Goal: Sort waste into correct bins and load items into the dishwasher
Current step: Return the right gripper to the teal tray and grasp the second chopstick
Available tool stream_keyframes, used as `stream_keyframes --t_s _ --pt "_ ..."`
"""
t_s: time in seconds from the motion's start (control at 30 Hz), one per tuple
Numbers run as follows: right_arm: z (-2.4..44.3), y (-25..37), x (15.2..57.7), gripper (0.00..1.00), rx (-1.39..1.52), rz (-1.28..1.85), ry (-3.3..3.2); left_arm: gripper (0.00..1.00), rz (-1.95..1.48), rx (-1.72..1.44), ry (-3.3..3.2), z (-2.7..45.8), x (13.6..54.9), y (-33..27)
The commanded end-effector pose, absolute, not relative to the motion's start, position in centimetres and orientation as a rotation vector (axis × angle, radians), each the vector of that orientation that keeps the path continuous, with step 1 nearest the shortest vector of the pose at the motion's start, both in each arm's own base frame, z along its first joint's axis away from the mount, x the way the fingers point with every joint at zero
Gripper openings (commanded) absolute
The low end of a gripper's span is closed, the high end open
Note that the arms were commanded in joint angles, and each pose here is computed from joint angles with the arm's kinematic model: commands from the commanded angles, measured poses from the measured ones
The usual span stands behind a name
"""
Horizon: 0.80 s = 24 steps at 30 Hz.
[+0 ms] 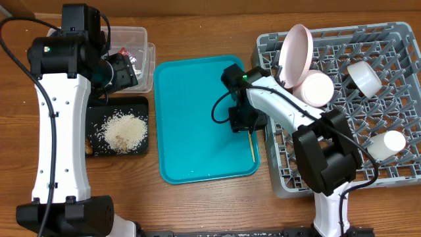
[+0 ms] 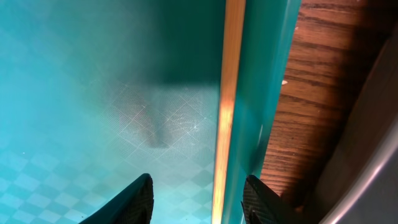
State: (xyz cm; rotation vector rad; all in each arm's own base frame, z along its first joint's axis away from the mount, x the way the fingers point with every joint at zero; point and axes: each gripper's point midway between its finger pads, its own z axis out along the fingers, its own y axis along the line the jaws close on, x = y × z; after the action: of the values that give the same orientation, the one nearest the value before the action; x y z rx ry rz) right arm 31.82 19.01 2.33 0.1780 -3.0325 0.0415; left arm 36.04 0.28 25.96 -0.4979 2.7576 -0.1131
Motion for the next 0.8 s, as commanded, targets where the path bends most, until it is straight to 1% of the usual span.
stream_keyframes --t_s 0.0,0.5,0.67,0.77 --pt "2.3 19.3 31.5 0.49 0.17 0.015 -3.022 0.7 -0.11 -0.487 2.74 26.5 35.9 0.1" --pt "1.9 19.4 31.5 0.49 0.17 0.007 -3.024 0.71 -0.109 -0.475 2.736 26.6 36.0 0.1" --pt "0.3 19.0 30.7 0.49 0.168 0.01 -3.011 0.71 -0.11 -0.475 2.732 26.6 36.1 0.1" --pt "-1.4 19.1 29.5 0.49 0.162 -0.041 -2.987 0.71 -0.111 -0.474 2.725 26.7 36.3 0.1"
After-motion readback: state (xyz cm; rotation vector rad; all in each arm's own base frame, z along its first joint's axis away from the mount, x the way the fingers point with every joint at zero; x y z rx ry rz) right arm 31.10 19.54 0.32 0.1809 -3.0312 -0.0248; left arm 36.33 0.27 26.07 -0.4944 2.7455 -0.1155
